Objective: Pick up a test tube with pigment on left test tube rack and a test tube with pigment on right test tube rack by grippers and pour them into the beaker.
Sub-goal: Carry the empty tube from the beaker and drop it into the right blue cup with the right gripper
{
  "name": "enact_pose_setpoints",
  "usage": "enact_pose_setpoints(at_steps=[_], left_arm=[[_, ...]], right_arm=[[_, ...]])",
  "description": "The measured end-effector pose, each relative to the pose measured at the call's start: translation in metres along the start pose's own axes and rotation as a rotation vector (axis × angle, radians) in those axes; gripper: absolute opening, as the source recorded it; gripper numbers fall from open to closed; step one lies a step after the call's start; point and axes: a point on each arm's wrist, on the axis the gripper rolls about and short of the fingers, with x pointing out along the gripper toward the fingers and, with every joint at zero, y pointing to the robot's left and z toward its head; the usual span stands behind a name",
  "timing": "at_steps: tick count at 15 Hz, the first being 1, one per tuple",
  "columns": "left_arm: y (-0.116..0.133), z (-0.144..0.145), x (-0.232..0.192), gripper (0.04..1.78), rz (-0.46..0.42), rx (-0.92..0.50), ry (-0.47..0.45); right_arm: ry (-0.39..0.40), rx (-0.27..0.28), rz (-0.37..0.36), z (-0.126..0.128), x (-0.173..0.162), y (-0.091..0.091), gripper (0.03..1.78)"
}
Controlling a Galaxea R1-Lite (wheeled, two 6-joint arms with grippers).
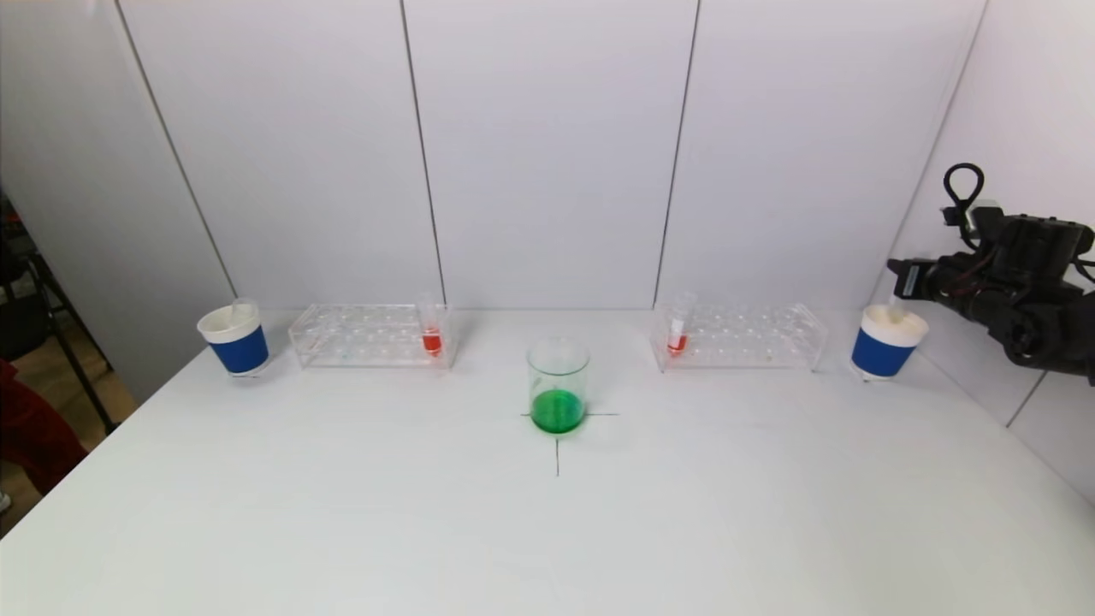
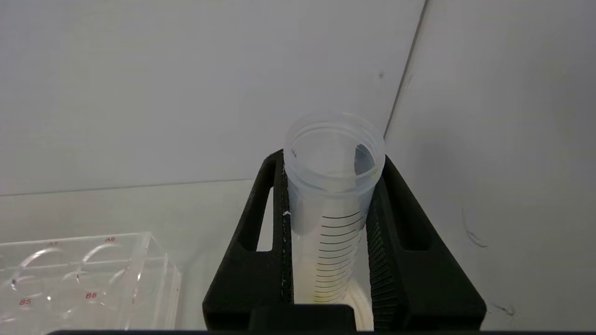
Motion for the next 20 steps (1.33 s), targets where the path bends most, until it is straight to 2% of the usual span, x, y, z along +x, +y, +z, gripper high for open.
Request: enact_pose_setpoints(at_steps=[3,6,8,20], left_arm=[[0.0,0.0,0.0,1.76,0.0,0.0,0.0],[0.0,0.0,0.0,1.76,0.0,0.0,0.0],[0.0,0.0,0.0,1.76,0.0,0.0,0.0],[0.0,0.0,0.0,1.76,0.0,0.0,0.0]], right_arm=[[0.031,0.005,0.002,-0.012,0.001,0.0,0.51],[0.001,0.0,0.001,-0.017,0.0,0.001,0.51],[0.011,0.001,0.001,-0.02,0.0,0.001,0.51],[0.023,0.003,0.002,-0.025,-0.002,0.002,0.51]])
